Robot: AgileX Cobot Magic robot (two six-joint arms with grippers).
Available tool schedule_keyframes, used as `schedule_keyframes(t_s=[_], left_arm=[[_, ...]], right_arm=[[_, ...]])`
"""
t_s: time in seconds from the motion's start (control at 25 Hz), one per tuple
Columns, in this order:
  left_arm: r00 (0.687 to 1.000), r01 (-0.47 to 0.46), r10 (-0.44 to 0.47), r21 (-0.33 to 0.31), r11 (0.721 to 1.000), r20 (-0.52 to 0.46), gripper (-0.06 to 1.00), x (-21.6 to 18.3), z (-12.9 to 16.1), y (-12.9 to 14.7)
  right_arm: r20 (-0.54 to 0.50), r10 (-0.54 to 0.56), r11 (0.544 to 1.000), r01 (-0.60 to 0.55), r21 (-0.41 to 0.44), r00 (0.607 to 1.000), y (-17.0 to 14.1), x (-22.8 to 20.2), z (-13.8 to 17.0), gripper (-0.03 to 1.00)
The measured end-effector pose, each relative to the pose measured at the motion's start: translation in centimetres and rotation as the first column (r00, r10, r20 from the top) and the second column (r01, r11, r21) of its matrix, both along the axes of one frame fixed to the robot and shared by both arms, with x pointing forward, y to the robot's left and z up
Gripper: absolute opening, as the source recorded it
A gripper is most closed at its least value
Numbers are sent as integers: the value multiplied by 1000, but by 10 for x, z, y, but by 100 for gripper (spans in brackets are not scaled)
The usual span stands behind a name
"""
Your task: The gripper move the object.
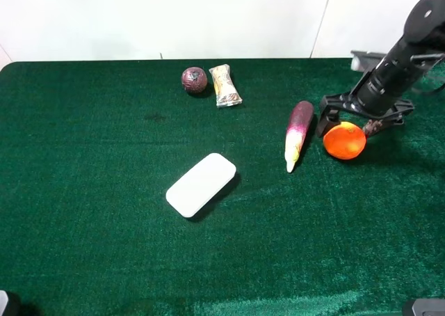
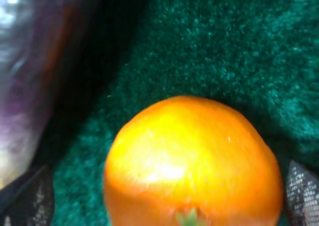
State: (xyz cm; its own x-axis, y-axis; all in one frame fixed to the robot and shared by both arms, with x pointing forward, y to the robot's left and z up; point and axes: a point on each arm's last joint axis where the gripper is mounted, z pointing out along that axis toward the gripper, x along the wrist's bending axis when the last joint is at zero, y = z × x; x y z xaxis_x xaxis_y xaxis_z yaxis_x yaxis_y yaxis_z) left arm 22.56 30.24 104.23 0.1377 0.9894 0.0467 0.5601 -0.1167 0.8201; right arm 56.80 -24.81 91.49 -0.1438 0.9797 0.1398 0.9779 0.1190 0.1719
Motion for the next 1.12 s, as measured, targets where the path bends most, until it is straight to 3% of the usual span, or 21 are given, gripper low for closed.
schedule_keyframes(t_s=[0.64,1.0,1.12], left_arm=[[1000,0,0,0,1000,0,99,0,0,0],[1000,0,0,0,1000,0,99,0,0,0],[1000,0,0,0,1000,0,99,0,0,0]], right_arm=[[85,17,999,-20,36,996,-3,-52,110,69],[118,2,1000,-2,-3,993,-15,-116,172,69],[187,-2,999,8,-34,982,-20,-135,189,69]])
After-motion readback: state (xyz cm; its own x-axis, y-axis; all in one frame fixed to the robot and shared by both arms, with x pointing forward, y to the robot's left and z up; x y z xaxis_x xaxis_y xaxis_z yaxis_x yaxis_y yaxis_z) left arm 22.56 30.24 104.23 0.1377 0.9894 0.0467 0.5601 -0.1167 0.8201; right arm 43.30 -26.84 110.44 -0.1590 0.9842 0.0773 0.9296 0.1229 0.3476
